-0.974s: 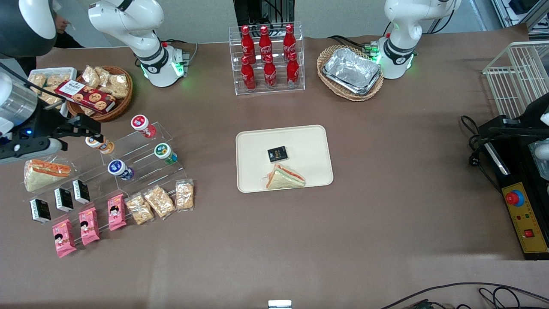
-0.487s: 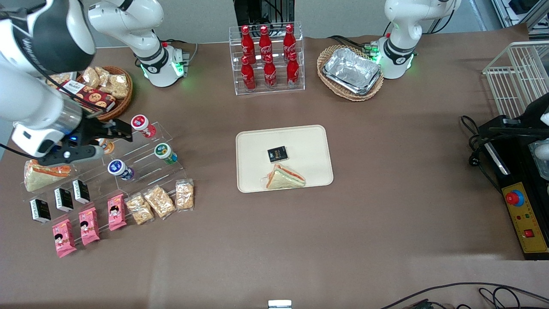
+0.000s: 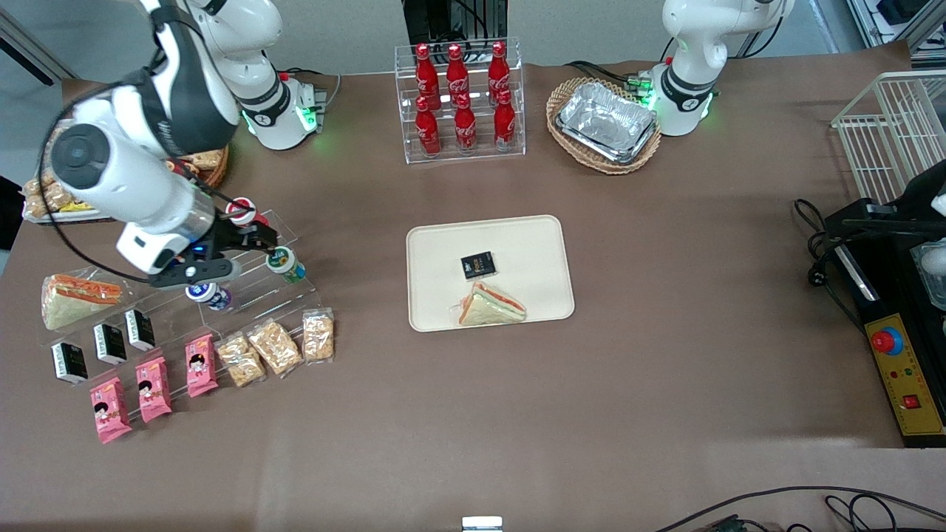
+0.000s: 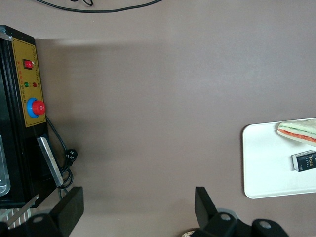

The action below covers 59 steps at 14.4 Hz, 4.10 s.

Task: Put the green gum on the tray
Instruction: 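Move the right gripper over the green-labelled gum bottle in the rack, then lower the right gripper and close it on the green gum bottle, then lift the green gum bottle up out of the rack, then carry the green gum bottle over the cream tray beside the black box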

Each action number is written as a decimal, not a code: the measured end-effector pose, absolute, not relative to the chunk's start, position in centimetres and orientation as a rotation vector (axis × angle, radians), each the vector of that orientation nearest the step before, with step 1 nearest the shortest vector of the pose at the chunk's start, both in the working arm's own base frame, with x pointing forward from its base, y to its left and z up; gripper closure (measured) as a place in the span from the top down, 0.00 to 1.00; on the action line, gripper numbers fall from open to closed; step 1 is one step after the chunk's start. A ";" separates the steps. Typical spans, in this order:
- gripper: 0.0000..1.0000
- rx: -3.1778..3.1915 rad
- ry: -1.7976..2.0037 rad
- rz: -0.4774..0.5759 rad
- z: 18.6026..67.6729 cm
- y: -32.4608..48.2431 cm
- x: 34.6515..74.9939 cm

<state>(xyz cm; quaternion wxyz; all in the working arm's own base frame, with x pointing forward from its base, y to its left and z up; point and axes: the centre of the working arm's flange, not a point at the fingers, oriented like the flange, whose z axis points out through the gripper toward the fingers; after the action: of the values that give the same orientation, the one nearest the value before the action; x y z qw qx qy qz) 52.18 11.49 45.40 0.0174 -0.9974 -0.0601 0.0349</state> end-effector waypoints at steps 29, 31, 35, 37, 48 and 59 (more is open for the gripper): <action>0.59 -3.103 -0.204 -0.107 32.8 11.1 44.8; 0.59 -3.101 -0.204 -0.114 33.4 11.2 45.1; 0.59 -3.107 -0.203 0.001 39.6 11.8 48.0; 0.59 -3.107 -0.204 0.054 45.2 12.0 49.6; 0.59 -3.069 -0.052 0.099 61.6 16.2 50.4; 0.59 -3.015 0.398 0.044 48.9 39.4 45.6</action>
<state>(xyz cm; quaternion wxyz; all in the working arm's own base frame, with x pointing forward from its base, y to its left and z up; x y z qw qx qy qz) 45.59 39.44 48.87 0.0501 -0.9900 0.1308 0.0143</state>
